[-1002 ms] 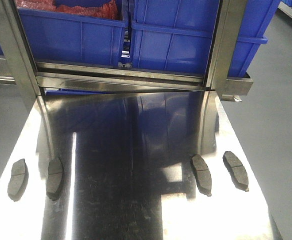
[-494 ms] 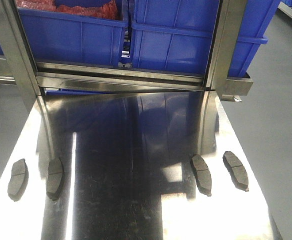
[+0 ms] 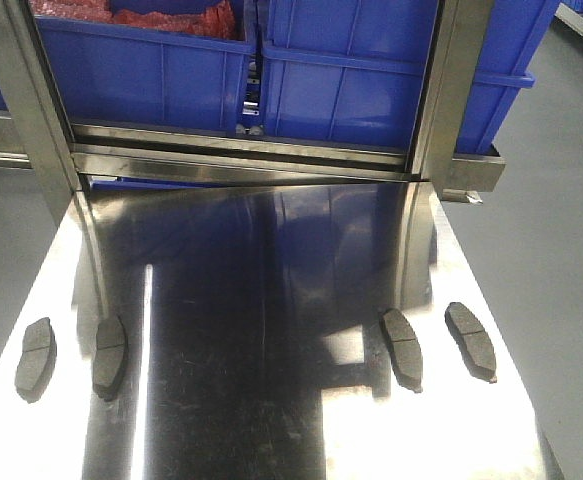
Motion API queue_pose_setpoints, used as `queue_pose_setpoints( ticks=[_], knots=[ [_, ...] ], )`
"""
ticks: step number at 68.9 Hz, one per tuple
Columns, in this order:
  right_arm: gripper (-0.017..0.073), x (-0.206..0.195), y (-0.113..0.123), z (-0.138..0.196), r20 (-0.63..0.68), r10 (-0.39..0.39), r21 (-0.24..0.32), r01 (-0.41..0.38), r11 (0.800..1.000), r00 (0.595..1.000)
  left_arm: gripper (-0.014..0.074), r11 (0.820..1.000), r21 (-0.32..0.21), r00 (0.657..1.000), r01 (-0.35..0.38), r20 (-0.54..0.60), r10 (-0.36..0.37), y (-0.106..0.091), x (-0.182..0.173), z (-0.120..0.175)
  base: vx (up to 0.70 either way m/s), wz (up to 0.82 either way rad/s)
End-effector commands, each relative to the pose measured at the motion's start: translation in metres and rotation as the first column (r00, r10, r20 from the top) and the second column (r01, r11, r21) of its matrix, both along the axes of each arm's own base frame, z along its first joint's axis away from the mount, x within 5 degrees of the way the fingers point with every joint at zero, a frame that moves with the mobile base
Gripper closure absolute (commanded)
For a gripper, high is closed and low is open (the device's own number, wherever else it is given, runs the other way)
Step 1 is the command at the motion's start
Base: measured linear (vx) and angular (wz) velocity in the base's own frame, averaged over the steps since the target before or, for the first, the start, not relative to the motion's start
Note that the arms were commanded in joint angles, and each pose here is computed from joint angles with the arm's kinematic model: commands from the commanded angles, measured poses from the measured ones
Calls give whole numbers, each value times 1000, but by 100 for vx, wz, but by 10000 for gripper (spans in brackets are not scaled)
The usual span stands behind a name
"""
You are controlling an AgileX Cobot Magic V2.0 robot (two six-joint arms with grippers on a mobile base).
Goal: Move and align brake pads A on conveyor
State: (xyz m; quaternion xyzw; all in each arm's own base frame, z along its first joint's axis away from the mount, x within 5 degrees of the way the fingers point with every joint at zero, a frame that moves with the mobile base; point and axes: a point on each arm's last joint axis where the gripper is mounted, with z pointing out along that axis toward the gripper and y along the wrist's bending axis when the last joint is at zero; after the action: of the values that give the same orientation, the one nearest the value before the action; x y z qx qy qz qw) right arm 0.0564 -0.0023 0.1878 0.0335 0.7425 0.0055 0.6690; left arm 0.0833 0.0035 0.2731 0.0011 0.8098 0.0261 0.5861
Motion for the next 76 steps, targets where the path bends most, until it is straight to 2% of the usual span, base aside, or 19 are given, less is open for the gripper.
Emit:
queue_pose_setpoints(
  ticks=[1, 12, 24, 34, 43, 61, 71, 76],
  knots=[
    [562, 0, 0, 2, 78, -4, -11, 5, 1000, 997, -111, 1000, -20, 995, -6, 95, 8, 0, 3, 17, 0, 0],
    [562, 0, 0, 2, 78, -4, -11, 5, 1000, 997, -69, 999, -45, 997, -4, 80, 8, 0, 5, 24, 0, 0],
    [562, 0, 0, 2, 78, -4, -11, 5, 1000, 997, -66, 994, -105, 1000, 11, 6, -10, -2, 30, 51, 0, 0],
    [562, 0, 0, 2, 78, -4, -11, 5, 1000, 997, -64, 991, -116, 995, 68, -66, -75, -6, 59, 64, 0, 0],
    [562, 0, 0, 2, 78, -4, -11, 5, 1000, 997, -45, 979, -153, 982, 137, -111, -155, -17, 80, 68, 0, 0],
    [562, 0, 0, 2, 78, -4, -11, 5, 1000, 997, -29, 958, -146, 953, 248, -139, -268, -45, 111, 56, 0, 0],
    [562, 0, 0, 2, 78, -4, -11, 5, 1000, 997, -17, 958, -119, 930, 262, -232, -284, -60, 129, 35, 0, 0],
    [562, 0, 0, 2, 78, -4, -11, 5, 1000, 997, -17, 965, -103, 927, 242, -269, -261, -63, 137, 26, 0, 0]
  ],
)
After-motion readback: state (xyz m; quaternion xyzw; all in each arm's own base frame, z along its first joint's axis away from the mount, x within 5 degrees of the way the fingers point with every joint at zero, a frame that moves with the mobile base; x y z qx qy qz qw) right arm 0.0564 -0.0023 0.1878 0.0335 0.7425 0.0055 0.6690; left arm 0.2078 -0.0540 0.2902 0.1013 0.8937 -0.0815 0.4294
